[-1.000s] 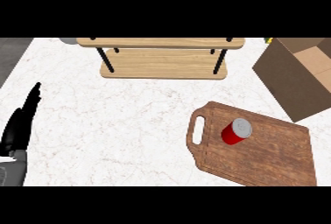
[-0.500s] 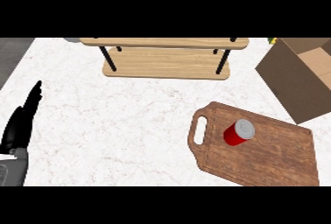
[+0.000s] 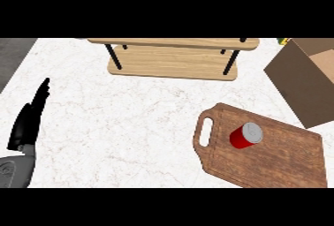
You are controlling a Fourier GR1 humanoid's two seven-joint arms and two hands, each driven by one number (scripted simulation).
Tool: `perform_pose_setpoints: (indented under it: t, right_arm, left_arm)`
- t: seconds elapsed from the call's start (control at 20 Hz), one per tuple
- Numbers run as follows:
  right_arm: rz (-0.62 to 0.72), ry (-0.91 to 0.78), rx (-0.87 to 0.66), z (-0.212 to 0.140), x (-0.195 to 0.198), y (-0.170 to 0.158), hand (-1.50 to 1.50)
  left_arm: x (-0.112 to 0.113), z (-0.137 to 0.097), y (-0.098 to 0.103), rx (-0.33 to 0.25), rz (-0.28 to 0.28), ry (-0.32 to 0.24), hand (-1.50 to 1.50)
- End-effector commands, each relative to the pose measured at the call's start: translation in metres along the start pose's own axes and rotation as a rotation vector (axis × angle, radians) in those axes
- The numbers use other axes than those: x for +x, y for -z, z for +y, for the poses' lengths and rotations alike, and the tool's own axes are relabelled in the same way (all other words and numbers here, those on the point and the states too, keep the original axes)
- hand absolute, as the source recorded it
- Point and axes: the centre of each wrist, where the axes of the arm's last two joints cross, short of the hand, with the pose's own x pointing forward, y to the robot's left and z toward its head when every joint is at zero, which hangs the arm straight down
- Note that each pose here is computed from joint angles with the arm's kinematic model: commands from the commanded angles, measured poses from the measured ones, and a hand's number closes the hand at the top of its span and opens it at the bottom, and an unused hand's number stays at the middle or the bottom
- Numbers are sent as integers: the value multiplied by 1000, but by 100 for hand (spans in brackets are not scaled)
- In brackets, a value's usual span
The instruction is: Pick the squash from the cutting board and place it in the cardboard box
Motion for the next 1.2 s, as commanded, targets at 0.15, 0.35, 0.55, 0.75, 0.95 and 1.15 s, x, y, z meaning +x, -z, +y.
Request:
perform_pose_setpoints:
  t: [0.15, 0.35, 0.55, 0.75, 0.95, 1.15]
  right_arm:
    - [120, -59, -32, 10, -8, -2, 150]
    - [209, 70, 54, 55, -6, -5, -150]
    - [202, 104, 42, 37, -12, -6, -150]
    - [123, 142, -14, 47, -9, -6, -150]
    - [44, 245, -143, 38, -12, -6, -150]
    - [61, 372, -252, 20, -8, -2, -150]
  left_arm:
    - [7, -4, -3, -23, -29, -9, 0]
    - [12, -8, 4, -14, -38, -7, 0]
    - [13, 2, 3, -5, -44, 8, 0]
    - [23, 8, 10, -15, -40, 4, 0]
    - [13, 1, 2, -8, -30, 2, 0]
    - [5, -4, 0, -5, -30, 0, 0]
